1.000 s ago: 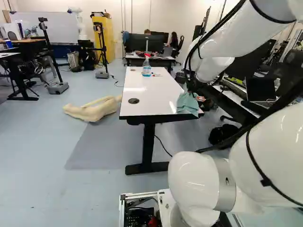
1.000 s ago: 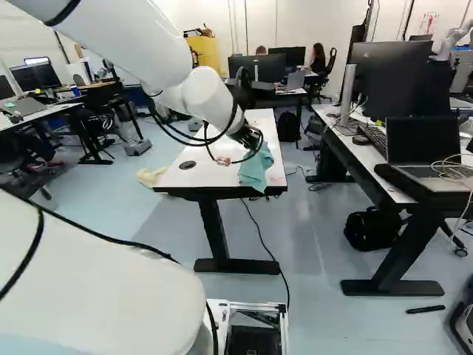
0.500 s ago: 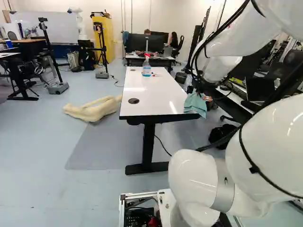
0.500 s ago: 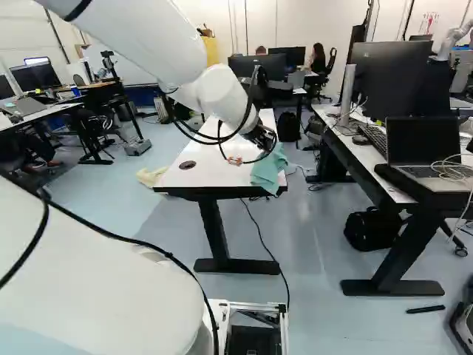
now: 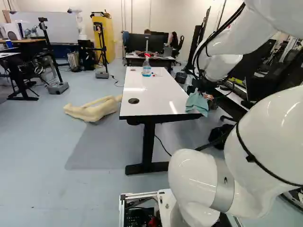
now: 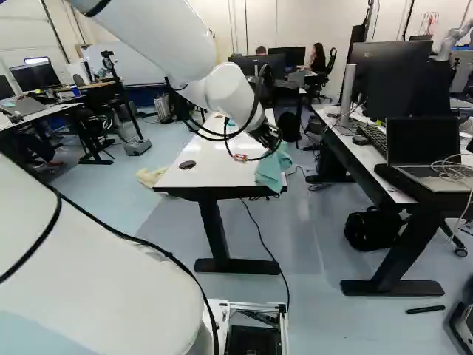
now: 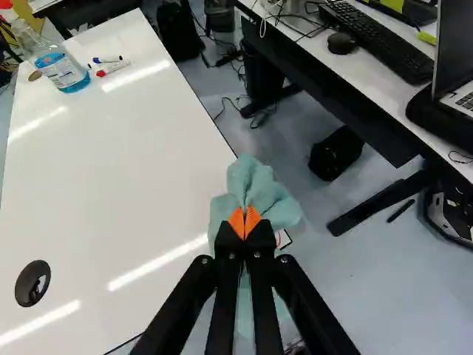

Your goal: Clean the table with the green towel

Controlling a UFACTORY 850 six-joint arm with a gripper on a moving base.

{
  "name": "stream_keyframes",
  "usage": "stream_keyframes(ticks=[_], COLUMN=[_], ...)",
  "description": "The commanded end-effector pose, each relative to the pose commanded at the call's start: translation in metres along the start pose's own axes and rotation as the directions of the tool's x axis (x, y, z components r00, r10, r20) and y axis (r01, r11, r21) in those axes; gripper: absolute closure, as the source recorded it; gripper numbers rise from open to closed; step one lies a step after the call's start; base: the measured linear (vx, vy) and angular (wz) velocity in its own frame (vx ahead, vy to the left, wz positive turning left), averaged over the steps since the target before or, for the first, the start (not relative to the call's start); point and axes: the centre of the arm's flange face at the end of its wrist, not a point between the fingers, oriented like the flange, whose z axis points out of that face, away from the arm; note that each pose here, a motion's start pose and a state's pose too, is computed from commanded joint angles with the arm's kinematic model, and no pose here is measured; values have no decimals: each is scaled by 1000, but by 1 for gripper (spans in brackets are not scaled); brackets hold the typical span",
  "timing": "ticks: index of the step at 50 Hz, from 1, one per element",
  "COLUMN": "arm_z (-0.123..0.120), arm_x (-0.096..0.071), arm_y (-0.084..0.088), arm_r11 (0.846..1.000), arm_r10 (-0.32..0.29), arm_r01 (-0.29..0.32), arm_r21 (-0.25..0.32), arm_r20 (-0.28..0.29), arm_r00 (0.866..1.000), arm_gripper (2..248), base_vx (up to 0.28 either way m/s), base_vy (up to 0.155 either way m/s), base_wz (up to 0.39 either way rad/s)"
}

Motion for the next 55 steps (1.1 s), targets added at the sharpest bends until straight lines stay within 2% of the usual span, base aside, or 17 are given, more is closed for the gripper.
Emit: stream_keyframes(ticks=[25, 55], arm_z=[5, 36], arm_x=[4, -10], arm_y=[-2, 0], arm_r11=[1000, 1000], arm_r10=[-3, -2], arm_r01=[3, 3], arm_r21=[3, -6], arm_r20=[5, 81], arm_r00=[1000, 997], arm_gripper=[229, 229], base_vx=[0, 0], base_vy=[0, 0], base_wz=[0, 0])
